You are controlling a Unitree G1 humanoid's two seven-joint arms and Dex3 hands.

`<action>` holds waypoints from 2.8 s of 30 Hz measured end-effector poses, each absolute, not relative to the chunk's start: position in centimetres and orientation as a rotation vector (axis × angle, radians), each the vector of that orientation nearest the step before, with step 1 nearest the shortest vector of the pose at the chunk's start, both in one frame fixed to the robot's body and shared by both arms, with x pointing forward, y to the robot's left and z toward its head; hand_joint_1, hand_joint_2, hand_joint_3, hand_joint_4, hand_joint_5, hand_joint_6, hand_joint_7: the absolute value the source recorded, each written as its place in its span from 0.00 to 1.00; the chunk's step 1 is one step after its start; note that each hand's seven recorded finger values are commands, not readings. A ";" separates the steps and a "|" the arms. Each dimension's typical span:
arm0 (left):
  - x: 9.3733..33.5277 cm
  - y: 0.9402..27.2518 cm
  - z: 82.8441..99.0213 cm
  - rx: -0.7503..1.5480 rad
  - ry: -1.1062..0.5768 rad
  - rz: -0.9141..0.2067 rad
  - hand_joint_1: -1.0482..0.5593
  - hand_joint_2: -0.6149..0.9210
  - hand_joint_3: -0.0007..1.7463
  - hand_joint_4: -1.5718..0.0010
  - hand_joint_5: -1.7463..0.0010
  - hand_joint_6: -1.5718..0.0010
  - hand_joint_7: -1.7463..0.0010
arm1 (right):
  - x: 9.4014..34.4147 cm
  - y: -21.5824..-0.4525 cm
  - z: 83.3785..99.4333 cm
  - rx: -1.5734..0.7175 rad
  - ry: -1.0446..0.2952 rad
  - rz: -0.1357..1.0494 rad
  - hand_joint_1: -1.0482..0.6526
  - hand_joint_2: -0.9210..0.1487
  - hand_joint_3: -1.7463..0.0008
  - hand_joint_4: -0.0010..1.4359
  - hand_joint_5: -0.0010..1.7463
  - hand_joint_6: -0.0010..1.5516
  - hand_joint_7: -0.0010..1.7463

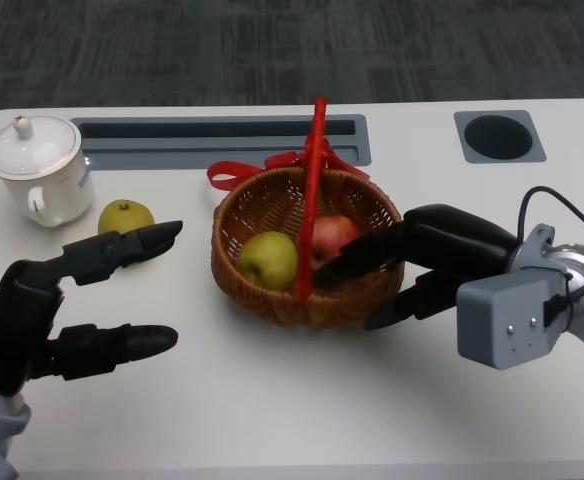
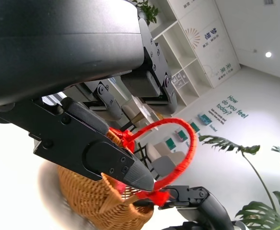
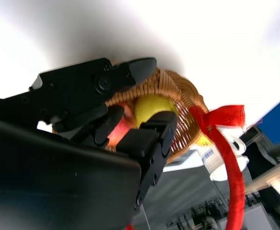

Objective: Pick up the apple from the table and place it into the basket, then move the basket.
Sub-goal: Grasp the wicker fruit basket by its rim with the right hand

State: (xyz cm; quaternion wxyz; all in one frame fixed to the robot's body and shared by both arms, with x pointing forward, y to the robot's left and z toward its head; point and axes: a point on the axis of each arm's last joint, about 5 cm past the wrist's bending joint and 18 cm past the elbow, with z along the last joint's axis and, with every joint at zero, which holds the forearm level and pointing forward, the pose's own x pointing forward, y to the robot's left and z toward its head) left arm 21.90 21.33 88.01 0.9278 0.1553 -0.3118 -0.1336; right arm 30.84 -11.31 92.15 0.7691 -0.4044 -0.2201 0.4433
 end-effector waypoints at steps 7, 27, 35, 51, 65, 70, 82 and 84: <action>21.7 21.0 87.8 0.305 -0.643 -0.264 0.26 0.91 0.00 0.48 0.99 0.52 1.00 | 31.0 -10.8 91.8 -0.981 -0.433 0.993 0.31 0.05 1.00 0.62 0.00 0.50 0.00; 21.2 20.4 87.4 0.258 -0.658 -0.210 0.31 0.90 0.00 0.46 0.99 0.50 1.00 | 30.9 -7.9 91.4 -1.225 -0.504 1.063 0.45 0.00 0.88 0.77 0.04 0.59 0.02; 21.1 20.3 87.4 0.238 -0.674 -0.159 0.32 0.92 0.00 0.46 0.99 0.50 1.00 | 31.2 -7.2 92.8 -1.235 -0.740 0.989 0.47 0.00 0.95 0.80 0.04 0.61 0.01; 20.9 19.9 87.3 0.210 -0.707 -0.093 0.31 0.92 0.00 0.43 0.99 0.47 0.99 | 32.5 -7.9 94.9 -1.128 -0.694 0.864 0.48 0.00 0.94 0.87 0.05 0.59 0.01; 19.4 20.0 87.0 0.216 -0.718 -0.068 0.30 0.92 0.00 0.43 0.99 0.47 1.00 | 31.1 -8.7 92.3 -1.123 -0.666 0.941 0.46 0.00 0.94 0.82 0.01 0.60 0.00; 19.2 20.0 87.0 0.218 -0.722 -0.067 0.30 0.92 0.00 0.43 0.99 0.47 1.00 | 30.7 -8.8 91.7 -1.136 -0.687 0.966 0.47 0.00 0.94 0.81 0.01 0.60 0.00; 18.8 19.9 87.0 0.214 -0.719 -0.047 0.31 0.92 0.00 0.42 0.99 0.46 1.00 | 29.6 -8.9 90.0 -1.137 -0.704 1.038 0.48 0.00 0.95 0.81 0.01 0.61 0.01; 18.8 19.9 87.0 0.214 -0.719 -0.045 0.31 0.92 0.00 0.42 0.99 0.46 1.00 | 29.6 -8.8 90.0 -1.140 -0.701 1.033 0.48 0.00 0.95 0.82 0.02 0.61 0.01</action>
